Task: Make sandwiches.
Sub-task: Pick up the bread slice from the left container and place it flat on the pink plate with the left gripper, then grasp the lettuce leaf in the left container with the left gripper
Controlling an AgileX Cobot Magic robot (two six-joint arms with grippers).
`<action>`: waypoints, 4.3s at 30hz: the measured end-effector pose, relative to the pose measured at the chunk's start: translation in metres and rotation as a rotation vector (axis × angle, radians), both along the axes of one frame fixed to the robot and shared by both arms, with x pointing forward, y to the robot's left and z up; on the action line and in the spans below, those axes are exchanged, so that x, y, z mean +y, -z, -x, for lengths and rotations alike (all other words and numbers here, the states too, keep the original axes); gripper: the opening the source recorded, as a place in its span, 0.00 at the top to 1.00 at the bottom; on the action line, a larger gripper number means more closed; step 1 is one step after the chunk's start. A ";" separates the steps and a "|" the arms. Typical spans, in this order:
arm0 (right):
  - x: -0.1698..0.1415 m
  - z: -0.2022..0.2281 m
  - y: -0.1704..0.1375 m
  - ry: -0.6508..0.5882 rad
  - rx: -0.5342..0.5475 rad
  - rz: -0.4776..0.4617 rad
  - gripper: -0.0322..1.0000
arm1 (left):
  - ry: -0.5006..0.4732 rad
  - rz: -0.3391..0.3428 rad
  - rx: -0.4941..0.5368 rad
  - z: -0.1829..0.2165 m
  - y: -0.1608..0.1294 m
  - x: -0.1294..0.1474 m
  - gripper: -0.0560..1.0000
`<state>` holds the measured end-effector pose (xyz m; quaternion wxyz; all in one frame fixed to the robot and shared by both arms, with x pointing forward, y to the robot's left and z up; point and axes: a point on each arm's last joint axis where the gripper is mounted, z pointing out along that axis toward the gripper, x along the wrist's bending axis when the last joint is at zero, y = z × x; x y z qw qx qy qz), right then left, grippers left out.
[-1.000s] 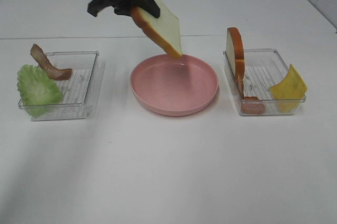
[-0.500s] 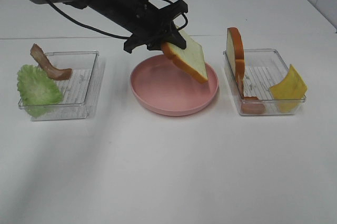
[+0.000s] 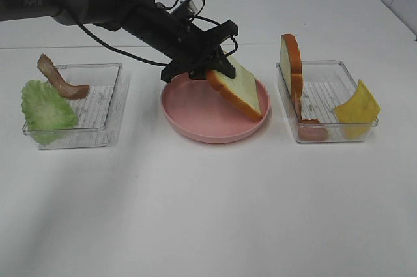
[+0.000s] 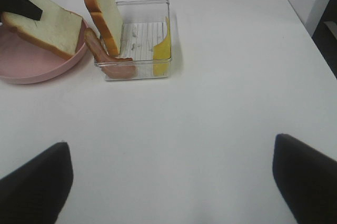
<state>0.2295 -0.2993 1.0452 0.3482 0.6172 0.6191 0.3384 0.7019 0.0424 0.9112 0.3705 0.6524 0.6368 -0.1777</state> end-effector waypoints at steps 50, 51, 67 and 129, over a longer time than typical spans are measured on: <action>0.000 0.000 0.000 0.000 0.000 0.000 0.02 | 0.105 -0.773 -0.021 0.053 -0.127 0.143 0.13; 0.000 0.000 0.000 0.000 0.000 0.000 0.02 | 0.091 -0.803 0.012 0.058 -0.124 0.162 0.13; 0.000 0.000 0.000 0.000 0.000 0.000 0.02 | -0.001 -0.850 0.114 0.048 -0.101 0.233 0.13; 0.000 0.000 0.000 0.000 0.000 0.000 0.02 | 0.048 -0.830 0.203 0.024 -0.014 0.228 0.94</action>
